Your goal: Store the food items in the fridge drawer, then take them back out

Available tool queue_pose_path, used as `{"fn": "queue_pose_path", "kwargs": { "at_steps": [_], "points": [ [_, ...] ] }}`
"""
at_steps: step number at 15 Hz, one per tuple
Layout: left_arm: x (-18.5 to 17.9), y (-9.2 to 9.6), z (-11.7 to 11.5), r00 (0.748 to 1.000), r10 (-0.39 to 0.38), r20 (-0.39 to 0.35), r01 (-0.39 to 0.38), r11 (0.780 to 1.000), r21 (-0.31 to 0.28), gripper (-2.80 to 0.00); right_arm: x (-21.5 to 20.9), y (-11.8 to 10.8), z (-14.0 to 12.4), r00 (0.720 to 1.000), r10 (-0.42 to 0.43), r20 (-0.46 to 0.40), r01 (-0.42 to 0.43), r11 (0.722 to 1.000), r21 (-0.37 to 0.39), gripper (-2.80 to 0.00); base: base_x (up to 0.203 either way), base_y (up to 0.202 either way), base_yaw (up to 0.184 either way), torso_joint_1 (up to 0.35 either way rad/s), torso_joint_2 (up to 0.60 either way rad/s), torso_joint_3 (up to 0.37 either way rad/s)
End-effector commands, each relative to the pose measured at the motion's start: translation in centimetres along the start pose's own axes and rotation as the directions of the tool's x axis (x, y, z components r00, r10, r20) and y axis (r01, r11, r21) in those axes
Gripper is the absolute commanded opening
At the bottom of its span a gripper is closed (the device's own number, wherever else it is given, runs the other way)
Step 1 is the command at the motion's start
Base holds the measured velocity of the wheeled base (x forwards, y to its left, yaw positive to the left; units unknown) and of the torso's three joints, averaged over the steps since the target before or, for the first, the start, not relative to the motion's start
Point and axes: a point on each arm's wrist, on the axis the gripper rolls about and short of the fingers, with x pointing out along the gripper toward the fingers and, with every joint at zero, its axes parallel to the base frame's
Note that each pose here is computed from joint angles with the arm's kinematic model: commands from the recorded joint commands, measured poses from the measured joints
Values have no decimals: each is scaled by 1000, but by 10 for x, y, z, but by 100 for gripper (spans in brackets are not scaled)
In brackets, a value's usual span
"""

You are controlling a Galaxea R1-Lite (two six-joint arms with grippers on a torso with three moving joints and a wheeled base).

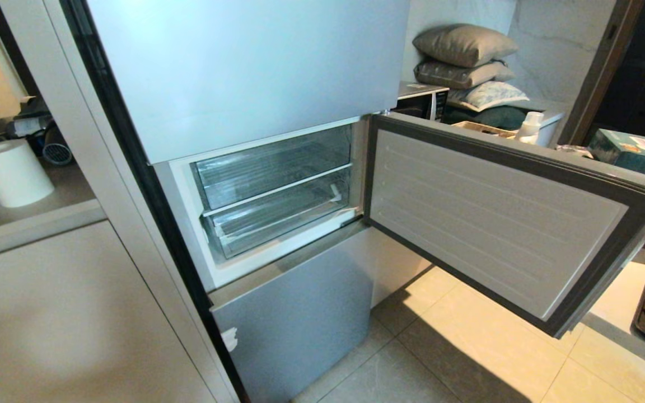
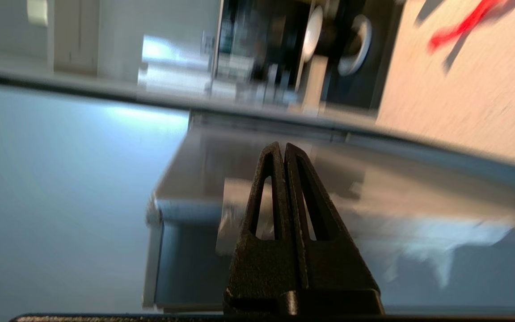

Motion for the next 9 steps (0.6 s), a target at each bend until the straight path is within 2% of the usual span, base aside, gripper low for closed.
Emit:
{"fn": "queue_pose_path", "kwargs": {
  "at_steps": [1, 6, 7, 9],
  "points": [
    [0, 0, 0, 1000, 1, -1, -1, 1000, 0, -280, 1, 4, -8, 998, 19, -60, -19, 1000, 5, -280, 0, 0, 0, 0, 0, 0],
    [0, 0, 0, 1000, 1, -1, -1, 1000, 0, -280, -22, 28, -33, 991, 42, -125, -42, 999, 1, -280, 0, 0, 0, 0, 0, 0],
    [0, 0, 0, 1000, 1, -1, -1, 1000, 0, -280, -32, 42, -40, 991, 61, -123, -64, 998, -24, -280, 0, 0, 0, 0, 0, 0],
    [0, 0, 0, 1000, 1, -1, -1, 1000, 0, -280, -54, 84, -55, 985, 131, -110, -143, 983, -112, -280, 0, 0, 0, 0, 0, 0]
  ]
}}
